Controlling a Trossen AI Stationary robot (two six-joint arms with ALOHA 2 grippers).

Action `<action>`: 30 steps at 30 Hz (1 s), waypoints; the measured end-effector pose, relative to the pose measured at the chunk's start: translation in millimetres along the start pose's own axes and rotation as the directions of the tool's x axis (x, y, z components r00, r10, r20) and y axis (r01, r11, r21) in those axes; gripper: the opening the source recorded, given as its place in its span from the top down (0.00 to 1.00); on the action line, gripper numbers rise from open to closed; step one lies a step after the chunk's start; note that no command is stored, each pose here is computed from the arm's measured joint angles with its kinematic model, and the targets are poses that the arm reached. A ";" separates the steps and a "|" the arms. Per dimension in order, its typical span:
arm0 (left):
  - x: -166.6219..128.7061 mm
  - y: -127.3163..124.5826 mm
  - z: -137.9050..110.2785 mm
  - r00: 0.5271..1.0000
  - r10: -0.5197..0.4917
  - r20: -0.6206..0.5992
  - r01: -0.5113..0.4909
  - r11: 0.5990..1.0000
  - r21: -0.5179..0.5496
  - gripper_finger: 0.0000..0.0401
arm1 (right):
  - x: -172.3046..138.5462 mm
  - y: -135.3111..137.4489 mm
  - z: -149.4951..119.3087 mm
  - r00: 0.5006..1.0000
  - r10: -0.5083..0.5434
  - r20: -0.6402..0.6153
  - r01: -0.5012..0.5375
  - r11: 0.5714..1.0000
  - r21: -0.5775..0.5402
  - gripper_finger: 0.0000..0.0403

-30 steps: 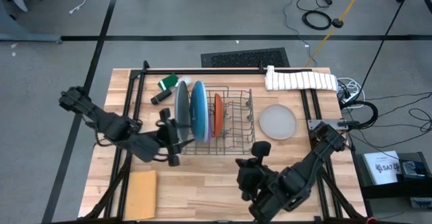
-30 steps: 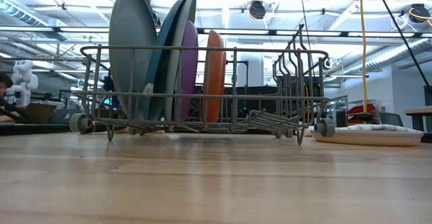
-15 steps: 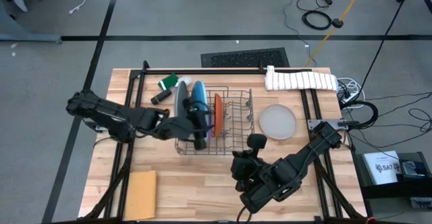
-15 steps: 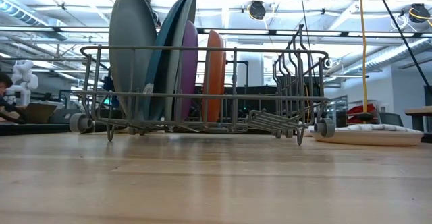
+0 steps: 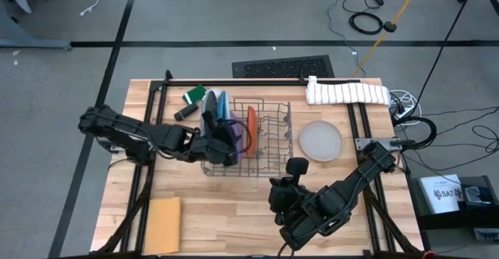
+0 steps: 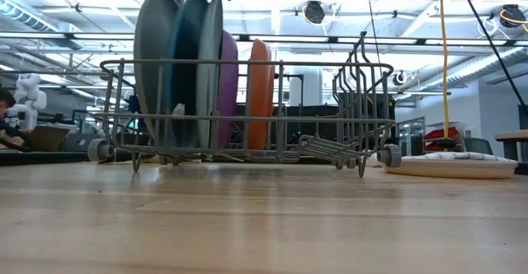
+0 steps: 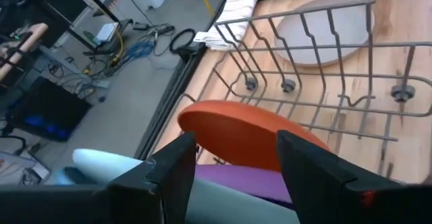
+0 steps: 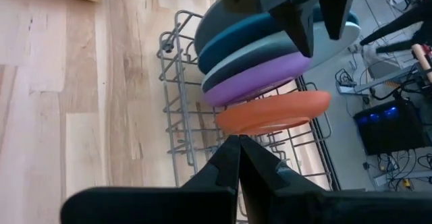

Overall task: Sort dishes
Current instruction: Put the white plate into the green dish rack

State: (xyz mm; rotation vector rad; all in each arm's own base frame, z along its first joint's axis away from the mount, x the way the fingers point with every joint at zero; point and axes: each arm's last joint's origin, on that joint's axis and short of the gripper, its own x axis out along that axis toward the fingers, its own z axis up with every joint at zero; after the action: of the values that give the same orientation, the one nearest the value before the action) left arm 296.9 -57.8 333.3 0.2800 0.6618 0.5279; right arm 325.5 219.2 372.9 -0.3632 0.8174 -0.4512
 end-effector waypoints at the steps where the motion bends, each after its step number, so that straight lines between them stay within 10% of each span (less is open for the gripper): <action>1: -2.5 -0.1 -0.3 1.000 -0.002 0.003 0.002 1.000 -0.001 0.48 | -0.2 0.1 0.0 1.000 0.000 0.001 0.000 1.000 0.000 1.00; 30: -85.3 15.8 7.1 0.980 -0.046 0.193 0.065 0.994 -0.090 0.48 | 1.7 -2.0 1.3 0.999 -0.034 0.018 0.034 0.999 0.003 1.00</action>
State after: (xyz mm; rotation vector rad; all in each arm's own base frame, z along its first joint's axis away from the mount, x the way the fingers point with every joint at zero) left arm 238.8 -91.9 388.4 0.2178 0.4556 0.4711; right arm 327.0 216.8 373.7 -0.3785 0.7941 -0.4800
